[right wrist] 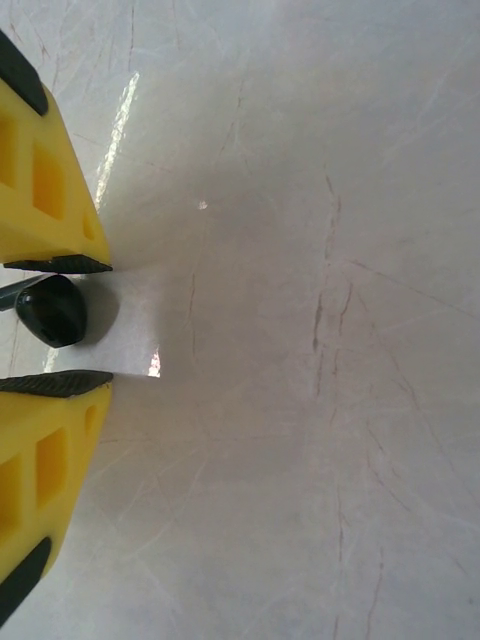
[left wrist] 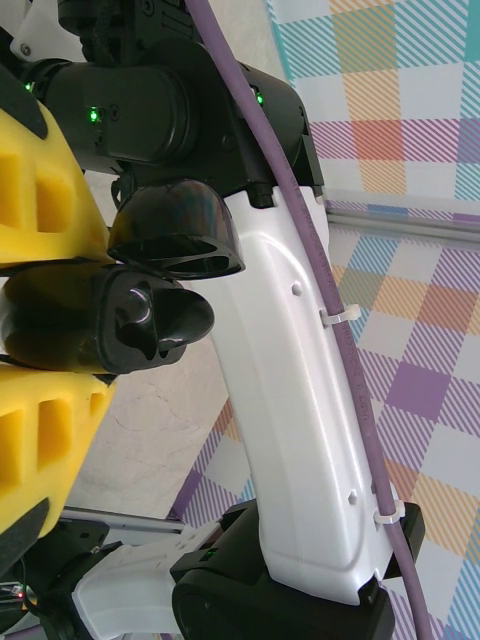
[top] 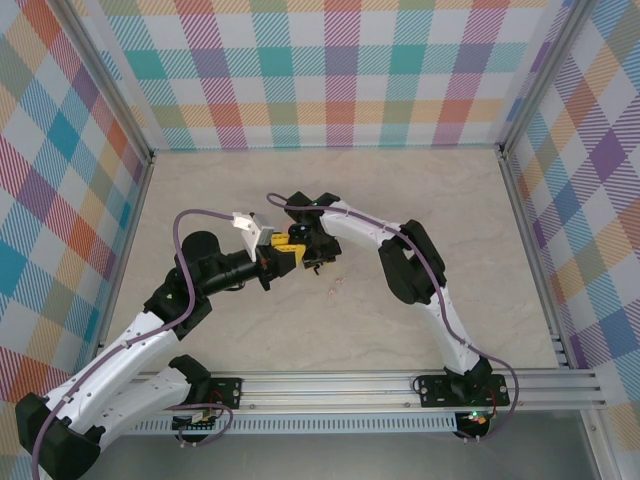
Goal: Insert wireless bluetooth earbuds into charging case
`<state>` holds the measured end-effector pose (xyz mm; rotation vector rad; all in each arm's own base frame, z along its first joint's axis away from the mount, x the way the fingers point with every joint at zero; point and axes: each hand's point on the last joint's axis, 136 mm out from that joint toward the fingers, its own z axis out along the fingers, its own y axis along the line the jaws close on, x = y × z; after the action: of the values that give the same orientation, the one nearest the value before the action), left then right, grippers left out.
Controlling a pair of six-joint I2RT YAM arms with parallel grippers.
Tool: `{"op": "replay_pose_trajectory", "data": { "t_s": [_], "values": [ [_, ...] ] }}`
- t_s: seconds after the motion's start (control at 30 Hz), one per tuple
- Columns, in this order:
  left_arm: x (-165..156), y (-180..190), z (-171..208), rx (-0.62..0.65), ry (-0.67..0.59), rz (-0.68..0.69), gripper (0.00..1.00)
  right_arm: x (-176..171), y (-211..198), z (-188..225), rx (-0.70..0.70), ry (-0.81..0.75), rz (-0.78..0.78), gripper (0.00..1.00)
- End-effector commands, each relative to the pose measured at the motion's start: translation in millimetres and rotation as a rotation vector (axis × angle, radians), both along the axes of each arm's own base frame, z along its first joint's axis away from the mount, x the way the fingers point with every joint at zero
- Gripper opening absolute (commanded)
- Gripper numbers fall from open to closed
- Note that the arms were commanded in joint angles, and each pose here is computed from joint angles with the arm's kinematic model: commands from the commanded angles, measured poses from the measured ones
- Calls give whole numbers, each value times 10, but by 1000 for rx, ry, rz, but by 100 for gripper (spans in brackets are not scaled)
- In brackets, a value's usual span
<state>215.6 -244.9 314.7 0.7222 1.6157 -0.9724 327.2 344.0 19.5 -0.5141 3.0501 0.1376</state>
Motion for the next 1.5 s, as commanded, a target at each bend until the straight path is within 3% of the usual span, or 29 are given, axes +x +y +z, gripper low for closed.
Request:
{"op": "replay_pose_trajectory", "data": {
  "t_s": [0.0, 0.17, 1.47],
  "values": [
    [-31, -5, 25, -15, -7, -3, 12, -188, -66, -15, -32, 81, -13, 35],
    [-29, 1, 18, -15, -7, 0, 12, -211, -66, -7, -35, 87, -10, 39],
    [-36, 4, 49, -16, -16, 0, 12, -68, -4, -185, -48, 41, -69, 32]
  ]
}}
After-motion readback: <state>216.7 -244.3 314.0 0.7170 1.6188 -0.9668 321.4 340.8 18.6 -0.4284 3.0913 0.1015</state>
